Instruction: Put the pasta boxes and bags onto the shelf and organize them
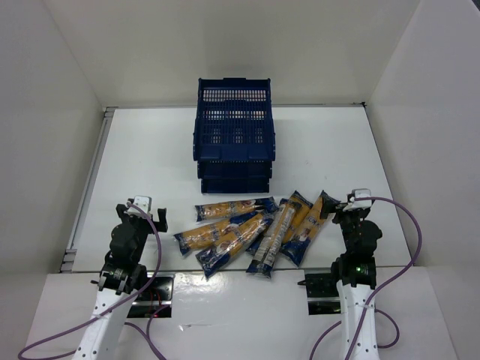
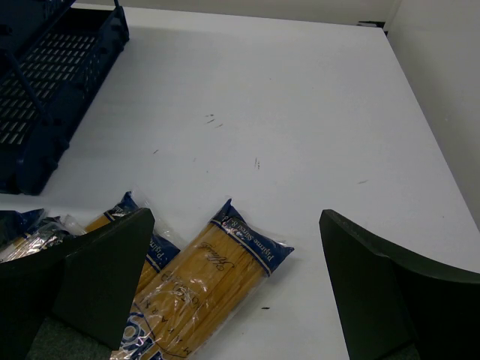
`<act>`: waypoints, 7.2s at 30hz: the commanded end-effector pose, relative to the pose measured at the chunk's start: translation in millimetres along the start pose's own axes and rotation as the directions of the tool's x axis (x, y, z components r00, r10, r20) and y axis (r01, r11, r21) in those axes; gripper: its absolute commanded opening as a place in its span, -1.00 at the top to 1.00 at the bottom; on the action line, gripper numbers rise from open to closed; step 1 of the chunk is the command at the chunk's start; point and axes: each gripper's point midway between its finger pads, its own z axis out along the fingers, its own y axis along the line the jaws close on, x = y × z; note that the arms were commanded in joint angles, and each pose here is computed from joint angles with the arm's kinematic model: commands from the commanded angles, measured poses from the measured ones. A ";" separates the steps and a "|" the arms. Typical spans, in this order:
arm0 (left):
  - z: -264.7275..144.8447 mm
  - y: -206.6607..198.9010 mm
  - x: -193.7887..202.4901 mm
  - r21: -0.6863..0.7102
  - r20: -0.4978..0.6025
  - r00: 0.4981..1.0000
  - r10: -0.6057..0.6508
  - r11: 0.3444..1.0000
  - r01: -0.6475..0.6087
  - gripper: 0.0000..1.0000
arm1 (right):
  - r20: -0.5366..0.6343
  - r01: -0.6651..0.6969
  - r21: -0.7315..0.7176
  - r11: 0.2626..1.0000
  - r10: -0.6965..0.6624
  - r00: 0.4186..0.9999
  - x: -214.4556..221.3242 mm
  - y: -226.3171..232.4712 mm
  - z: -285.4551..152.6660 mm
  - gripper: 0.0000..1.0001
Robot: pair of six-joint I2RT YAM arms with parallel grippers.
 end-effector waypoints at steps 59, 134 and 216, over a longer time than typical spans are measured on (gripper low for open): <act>-6.5 17.8 -176.2 -0.018 -0.293 0.955 0.054 0.998 -0.062 -1.00 | -0.009 -0.120 -0.179 0.977 0.120 0.993 -217.0 22.4 -36.8 -1.00; 19.2 -180.1 -23.0 0.873 -0.337 0.608 0.719 0.480 -0.083 -1.00 | -0.458 0.144 -0.316 0.938 -0.283 0.843 -106.7 39.0 26.6 -1.00; -43.1 -197.7 -113.9 0.874 -0.132 0.787 0.602 0.445 -0.194 1.00 | -0.323 0.153 -0.247 0.957 -0.230 0.918 -137.0 22.4 9.9 -1.00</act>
